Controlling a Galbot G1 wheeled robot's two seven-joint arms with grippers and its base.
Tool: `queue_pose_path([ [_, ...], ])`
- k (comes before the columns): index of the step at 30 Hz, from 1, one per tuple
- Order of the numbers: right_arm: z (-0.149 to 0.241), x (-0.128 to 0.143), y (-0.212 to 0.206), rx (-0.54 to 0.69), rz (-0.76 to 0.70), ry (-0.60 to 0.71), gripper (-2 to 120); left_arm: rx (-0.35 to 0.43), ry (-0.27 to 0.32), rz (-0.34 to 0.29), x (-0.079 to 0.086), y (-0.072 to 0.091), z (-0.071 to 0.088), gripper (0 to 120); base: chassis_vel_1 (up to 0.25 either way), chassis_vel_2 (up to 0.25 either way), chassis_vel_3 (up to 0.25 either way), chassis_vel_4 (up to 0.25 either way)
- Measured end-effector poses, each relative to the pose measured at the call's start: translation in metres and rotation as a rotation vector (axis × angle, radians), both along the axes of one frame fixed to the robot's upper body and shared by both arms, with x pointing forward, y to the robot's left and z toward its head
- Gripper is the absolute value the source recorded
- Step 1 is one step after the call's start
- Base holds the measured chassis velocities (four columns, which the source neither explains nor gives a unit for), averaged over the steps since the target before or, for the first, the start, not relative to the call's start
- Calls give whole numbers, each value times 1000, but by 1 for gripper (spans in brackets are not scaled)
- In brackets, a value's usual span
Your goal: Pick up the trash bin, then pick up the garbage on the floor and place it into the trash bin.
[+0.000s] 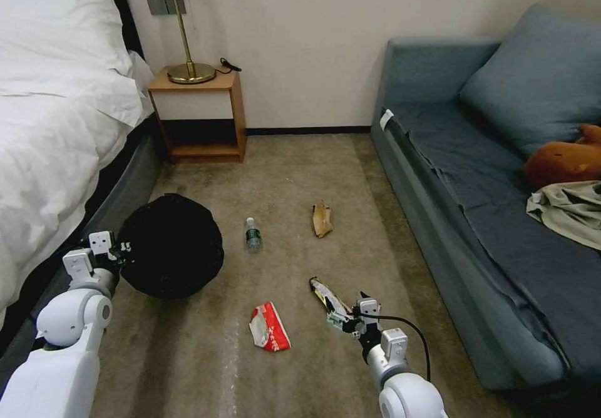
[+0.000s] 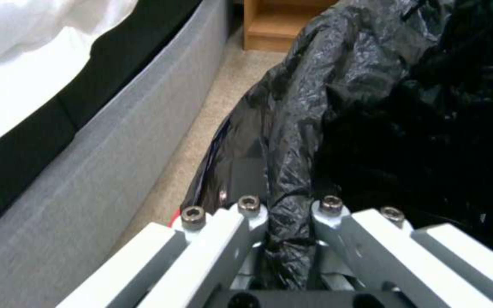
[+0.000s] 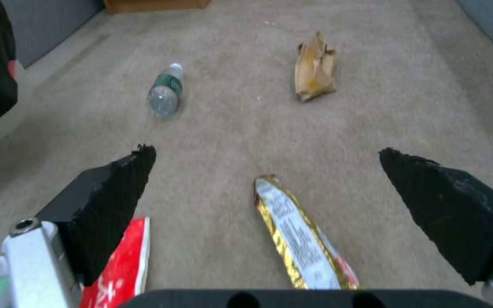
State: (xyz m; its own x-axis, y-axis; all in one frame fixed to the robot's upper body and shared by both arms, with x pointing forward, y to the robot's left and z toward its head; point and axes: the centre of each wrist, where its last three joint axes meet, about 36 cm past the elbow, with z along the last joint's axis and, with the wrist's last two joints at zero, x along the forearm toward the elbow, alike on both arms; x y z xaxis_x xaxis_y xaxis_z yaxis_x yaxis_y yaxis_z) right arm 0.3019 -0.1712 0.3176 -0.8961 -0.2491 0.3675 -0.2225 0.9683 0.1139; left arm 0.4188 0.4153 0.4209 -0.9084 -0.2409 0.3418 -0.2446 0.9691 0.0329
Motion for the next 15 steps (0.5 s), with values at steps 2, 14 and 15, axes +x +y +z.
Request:
queue_pose_path([
  [2, -1, 0, 0, -1, 0, 1, 100, 0, -1, -2, -2, -1, -1, 2, -90, 140, 96, -149],
  [14, -5, -2, 5, 3, 7, 9, 100, 3, -7, 0, -8, 1, -3, 2, -89, 139, 93, -144],
  [15, -5, -2, 5, 3, 7, 9, 100, 3, -7, 0, -8, 1, -3, 2, -85, 133, 91, -121],
])
